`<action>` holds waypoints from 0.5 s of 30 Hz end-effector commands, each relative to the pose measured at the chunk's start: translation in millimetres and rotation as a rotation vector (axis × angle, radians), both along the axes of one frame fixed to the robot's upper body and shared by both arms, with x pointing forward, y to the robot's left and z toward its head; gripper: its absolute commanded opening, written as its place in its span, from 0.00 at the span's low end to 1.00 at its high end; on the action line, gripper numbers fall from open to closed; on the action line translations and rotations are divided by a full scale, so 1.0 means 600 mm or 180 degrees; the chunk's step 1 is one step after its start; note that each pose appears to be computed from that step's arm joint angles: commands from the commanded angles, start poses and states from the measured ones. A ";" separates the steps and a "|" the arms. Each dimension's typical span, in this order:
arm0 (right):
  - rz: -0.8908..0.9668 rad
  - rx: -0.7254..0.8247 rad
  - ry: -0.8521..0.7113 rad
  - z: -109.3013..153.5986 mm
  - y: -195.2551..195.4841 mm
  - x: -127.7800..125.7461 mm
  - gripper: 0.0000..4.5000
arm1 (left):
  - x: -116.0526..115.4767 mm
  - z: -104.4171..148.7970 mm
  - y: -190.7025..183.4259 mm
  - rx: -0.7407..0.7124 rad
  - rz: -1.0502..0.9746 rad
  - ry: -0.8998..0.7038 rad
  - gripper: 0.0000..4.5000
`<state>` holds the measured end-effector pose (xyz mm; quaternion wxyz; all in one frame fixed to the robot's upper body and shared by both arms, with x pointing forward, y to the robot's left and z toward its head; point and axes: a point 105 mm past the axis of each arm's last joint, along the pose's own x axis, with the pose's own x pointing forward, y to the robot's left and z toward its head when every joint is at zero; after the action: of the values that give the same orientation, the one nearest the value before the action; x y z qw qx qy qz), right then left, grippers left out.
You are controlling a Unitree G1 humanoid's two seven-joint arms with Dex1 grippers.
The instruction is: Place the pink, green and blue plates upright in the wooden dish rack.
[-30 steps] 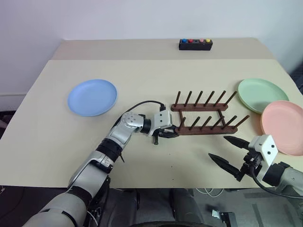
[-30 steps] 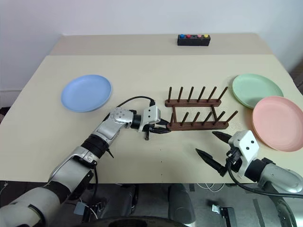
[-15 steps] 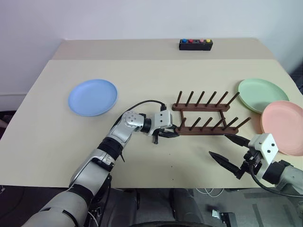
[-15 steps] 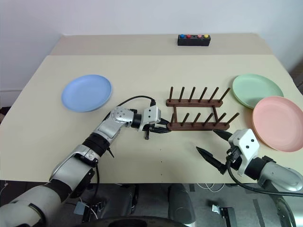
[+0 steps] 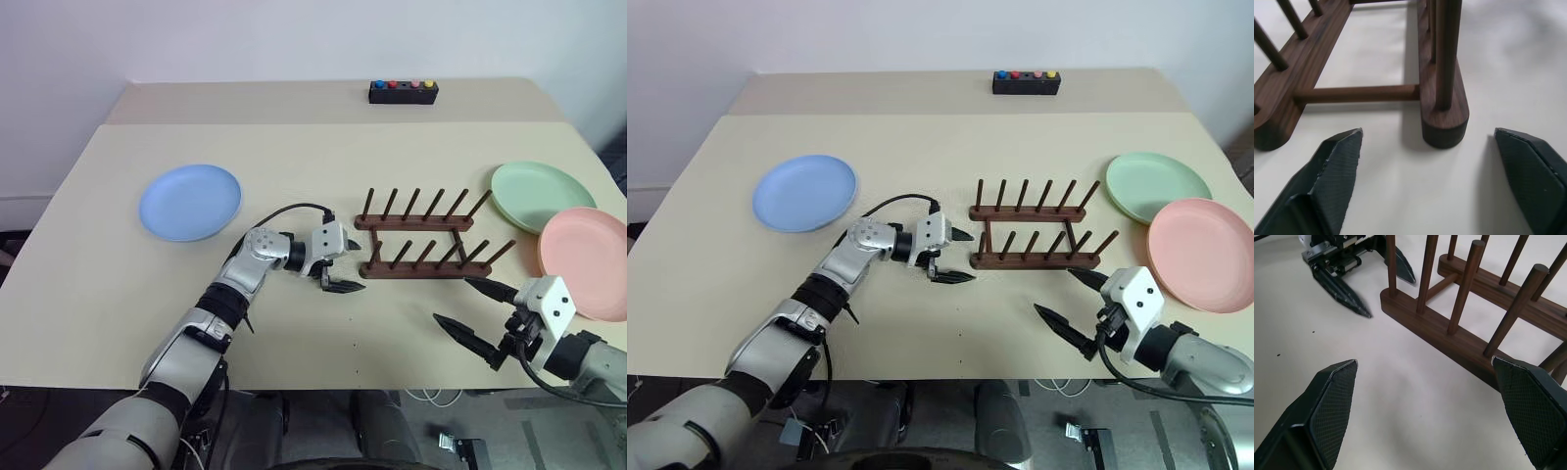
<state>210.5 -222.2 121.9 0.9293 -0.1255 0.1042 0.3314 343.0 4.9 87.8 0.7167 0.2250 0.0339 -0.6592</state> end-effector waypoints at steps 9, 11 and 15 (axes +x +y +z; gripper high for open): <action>-0.0529 -0.0623 0.0077 -0.026 -0.072 0.004 0.15 | -0.051 0.026 0.047 -0.0218 -0.0026 0.0193 0.19; -0.0548 -0.0655 0.0085 -0.028 -0.074 0.005 0.00 | -0.064 0.026 0.043 -0.0214 -0.0052 0.0229 0.00; -0.0585 -0.0645 0.0044 -0.023 -0.073 0.008 0.00 | -0.087 0.020 0.028 -0.0164 -0.0095 0.0268 0.00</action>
<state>212.7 -267.8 98.4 0.9365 -0.1912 0.1738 0.2371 298.3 29.5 95.2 0.7171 0.1767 0.0551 -0.6719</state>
